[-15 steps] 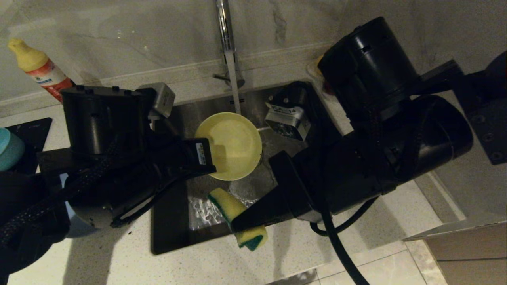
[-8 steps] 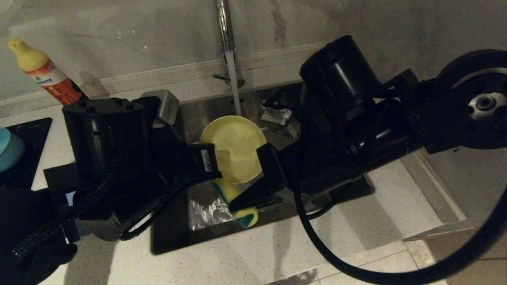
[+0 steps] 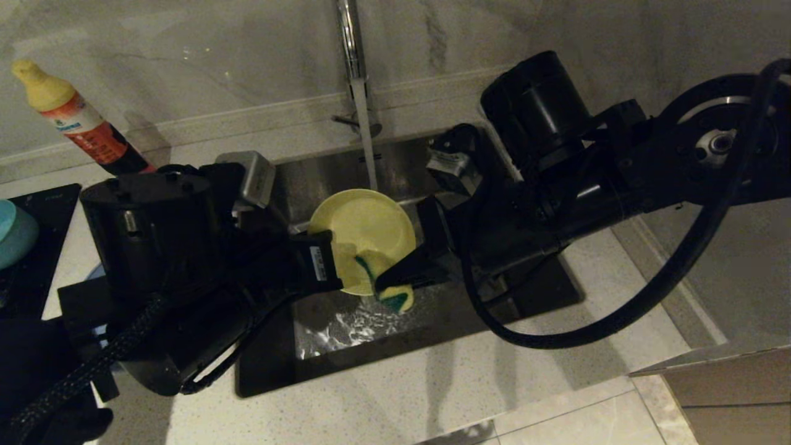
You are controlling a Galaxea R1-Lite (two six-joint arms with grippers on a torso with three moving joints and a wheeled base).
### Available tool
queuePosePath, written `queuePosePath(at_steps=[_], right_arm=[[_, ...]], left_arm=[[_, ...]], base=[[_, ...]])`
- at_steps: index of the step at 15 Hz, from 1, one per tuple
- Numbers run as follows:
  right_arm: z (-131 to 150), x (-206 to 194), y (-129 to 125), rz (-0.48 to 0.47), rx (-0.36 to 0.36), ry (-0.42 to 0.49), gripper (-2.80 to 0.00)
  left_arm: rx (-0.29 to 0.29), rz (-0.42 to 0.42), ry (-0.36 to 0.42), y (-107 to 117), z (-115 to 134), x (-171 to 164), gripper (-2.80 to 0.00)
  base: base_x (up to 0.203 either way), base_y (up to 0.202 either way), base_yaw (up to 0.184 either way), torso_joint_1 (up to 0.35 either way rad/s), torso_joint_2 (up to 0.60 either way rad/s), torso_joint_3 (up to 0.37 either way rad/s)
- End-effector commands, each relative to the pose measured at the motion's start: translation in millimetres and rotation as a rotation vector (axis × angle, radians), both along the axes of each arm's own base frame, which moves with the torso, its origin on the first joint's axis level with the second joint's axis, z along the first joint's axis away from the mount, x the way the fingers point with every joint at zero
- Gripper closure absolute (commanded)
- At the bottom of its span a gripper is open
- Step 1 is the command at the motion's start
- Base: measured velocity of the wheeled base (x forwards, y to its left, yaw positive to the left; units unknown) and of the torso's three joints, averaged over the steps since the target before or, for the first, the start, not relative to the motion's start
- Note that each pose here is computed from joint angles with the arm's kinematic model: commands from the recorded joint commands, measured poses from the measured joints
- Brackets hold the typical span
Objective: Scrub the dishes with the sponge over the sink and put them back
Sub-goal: Wipe the bowl
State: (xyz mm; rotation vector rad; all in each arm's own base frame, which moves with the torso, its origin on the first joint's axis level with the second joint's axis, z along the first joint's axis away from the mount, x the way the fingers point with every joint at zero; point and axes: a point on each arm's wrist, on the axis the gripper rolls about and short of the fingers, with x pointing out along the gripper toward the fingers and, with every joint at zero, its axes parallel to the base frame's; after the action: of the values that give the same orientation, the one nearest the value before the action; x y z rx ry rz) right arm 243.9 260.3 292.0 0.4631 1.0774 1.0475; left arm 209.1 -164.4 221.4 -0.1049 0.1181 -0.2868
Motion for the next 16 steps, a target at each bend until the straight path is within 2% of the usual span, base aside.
queuePosePath(at_steps=[1, 8, 16], right_arm=[[2.5, 2.2, -0.3, -0.007, 0.010, 0.006, 0.00], [-3.1, 14.9, 12.0, -0.015, 0.020, -0.005, 0.00], [-7.1, 22.3, 15.3, -0.067, 0.009, -0.042, 0.00]], left_arm=[[0.003, -0.005, -0.012, 2.3, -0.3, -3.4, 0.00], [0.052, -0.073, -0.049, -5.1, -14.2, -17.4, 0.00], [0.054, -0.086, -0.046, -4.2, -15.8, -22.8, 0.00]], base=[[0.000, 0.000, 0.000, 0.000, 0.00, 0.000], [0.000, 0.000, 0.000, 0.000, 0.00, 0.000], [0.000, 0.000, 0.000, 0.000, 0.00, 0.000]])
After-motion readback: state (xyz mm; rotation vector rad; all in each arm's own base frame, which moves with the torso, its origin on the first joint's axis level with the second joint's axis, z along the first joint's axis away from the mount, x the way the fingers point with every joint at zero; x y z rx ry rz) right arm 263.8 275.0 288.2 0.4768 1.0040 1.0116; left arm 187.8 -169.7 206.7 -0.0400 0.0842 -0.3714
